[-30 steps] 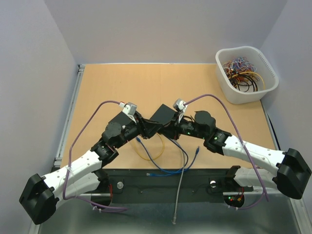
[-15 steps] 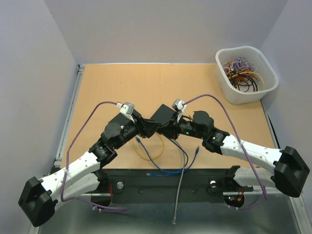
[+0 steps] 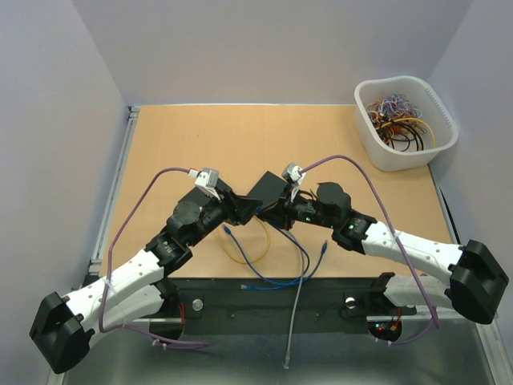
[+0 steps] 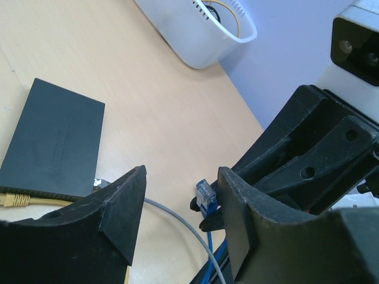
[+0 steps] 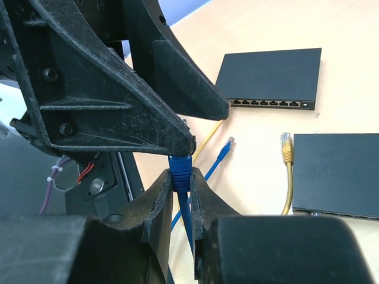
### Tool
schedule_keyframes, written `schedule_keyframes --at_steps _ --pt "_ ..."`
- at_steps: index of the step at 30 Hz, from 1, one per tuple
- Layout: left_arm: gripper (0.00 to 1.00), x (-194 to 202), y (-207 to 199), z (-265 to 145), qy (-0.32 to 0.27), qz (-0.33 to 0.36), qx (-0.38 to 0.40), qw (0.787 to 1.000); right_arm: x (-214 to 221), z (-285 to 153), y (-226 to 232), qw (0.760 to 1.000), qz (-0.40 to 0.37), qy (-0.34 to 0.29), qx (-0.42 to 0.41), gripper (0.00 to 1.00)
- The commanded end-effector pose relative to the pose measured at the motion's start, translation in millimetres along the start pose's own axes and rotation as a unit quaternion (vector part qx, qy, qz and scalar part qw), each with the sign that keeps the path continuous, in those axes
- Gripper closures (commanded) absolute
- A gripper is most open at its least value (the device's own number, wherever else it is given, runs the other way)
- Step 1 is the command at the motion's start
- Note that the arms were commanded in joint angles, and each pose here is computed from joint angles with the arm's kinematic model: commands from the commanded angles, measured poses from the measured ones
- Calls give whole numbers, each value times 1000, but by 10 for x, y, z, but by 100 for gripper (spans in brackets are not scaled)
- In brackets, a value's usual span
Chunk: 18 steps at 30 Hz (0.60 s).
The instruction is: Insert the plug into the switch port
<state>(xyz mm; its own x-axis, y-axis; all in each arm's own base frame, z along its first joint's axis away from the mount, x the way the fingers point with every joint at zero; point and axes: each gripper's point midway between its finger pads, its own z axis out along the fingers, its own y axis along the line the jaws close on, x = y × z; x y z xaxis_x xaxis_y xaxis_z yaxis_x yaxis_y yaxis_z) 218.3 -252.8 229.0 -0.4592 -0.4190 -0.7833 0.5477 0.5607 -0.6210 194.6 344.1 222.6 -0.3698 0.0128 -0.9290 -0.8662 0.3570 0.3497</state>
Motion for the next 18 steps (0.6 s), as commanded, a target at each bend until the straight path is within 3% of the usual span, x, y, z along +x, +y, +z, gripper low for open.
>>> schedule_keyframes --at_steps 1,6,18 --pt "35 -394 -310 -53 -56 13 43 997 -64 26 119 999 -8 -16 -33 100" --pt "35 -465 -469 -158 -71 25 84 994 -103 -11 199 998 -9 -24 -50 99" --pt "47 -271 -567 -188 -49 32 139 989 -155 -71 449 993 -8 -27 -115 99"
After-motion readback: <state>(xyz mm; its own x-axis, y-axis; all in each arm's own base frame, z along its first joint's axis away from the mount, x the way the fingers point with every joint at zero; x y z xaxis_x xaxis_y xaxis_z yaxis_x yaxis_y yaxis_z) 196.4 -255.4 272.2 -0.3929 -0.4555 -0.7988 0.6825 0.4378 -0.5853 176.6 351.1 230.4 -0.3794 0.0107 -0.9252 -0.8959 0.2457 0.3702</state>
